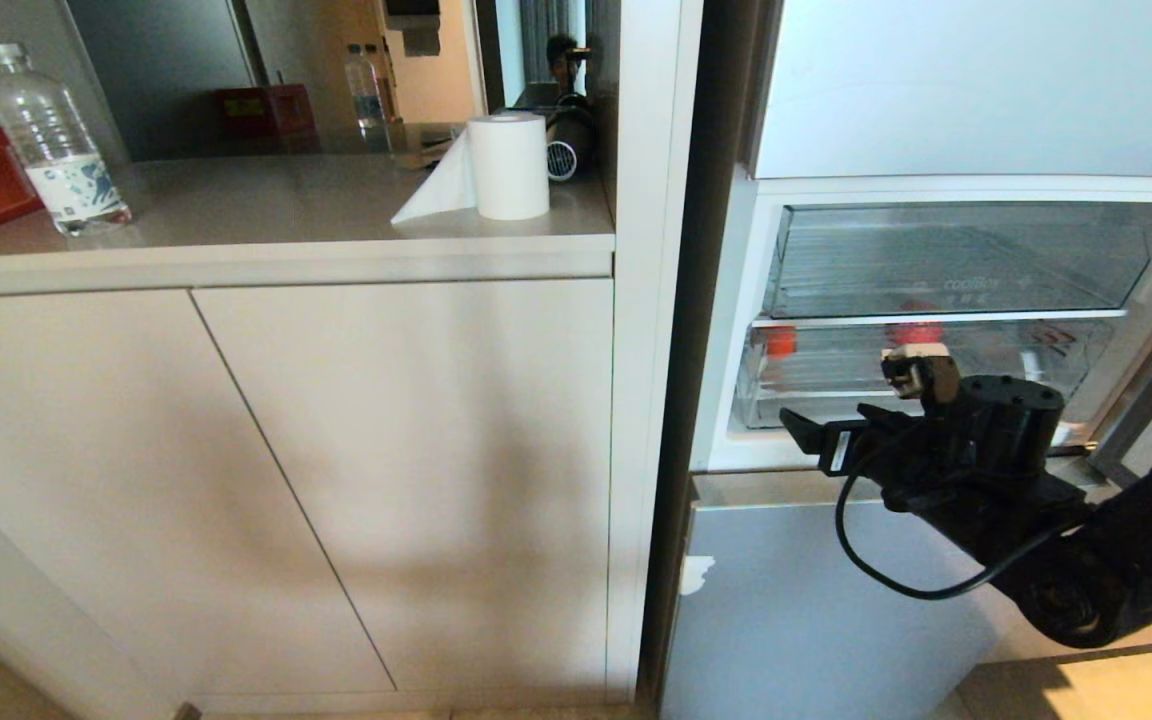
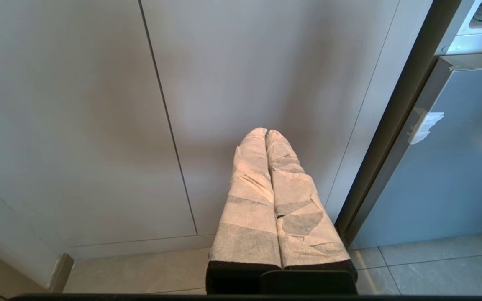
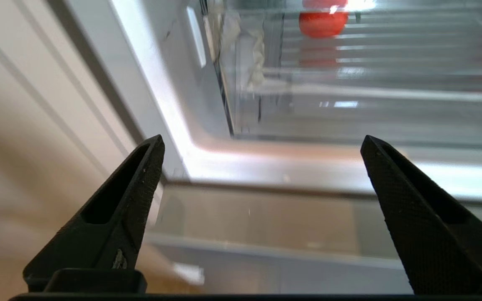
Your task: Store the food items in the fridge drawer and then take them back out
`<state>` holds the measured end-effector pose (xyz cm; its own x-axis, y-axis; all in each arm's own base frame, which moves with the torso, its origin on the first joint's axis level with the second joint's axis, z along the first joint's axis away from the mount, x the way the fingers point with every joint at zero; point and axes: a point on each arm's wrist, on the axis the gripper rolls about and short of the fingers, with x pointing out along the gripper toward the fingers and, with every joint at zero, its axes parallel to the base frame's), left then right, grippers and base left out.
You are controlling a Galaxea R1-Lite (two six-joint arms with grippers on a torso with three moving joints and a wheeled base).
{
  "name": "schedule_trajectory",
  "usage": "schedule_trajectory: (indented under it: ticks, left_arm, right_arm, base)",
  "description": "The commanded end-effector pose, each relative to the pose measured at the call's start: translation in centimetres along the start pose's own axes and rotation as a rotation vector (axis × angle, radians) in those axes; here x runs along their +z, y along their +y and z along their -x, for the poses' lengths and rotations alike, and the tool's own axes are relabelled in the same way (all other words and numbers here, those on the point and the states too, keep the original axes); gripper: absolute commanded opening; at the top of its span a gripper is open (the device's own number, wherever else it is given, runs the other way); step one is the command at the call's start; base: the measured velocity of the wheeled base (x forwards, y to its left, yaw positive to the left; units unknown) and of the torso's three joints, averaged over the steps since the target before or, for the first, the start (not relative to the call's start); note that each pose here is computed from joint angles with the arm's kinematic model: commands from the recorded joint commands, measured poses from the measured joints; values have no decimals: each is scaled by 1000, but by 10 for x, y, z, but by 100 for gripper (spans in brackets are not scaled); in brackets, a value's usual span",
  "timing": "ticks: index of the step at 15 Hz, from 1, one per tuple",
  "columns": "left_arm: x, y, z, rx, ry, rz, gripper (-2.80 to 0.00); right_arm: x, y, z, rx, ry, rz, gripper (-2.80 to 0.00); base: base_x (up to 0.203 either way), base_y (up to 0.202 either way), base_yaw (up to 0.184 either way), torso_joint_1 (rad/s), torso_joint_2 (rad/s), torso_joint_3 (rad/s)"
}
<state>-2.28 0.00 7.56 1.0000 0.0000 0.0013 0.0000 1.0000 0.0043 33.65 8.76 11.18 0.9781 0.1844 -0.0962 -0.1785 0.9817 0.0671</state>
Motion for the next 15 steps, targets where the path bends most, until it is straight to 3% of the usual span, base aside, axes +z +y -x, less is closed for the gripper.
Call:
schedule_trajectory:
  ticks: [1,10,15]
  left_arm:
    - [0,0,0,0,3,0,-280]
    - [0,0,0,0,2,0,-280]
    - [0,0,0,0,1,0,-280]
  right_arm:
    - [-9,5,-17,0,3,2,0]
    - [1,17,-62,-71,-116,-6,0]
    - [-2,18,-80,-74,-139,-10,0]
  base:
    - [0,0,0,0,0,0]
    - [0,0,0,0,0,0]
    - [0,0,0,0,0,0]
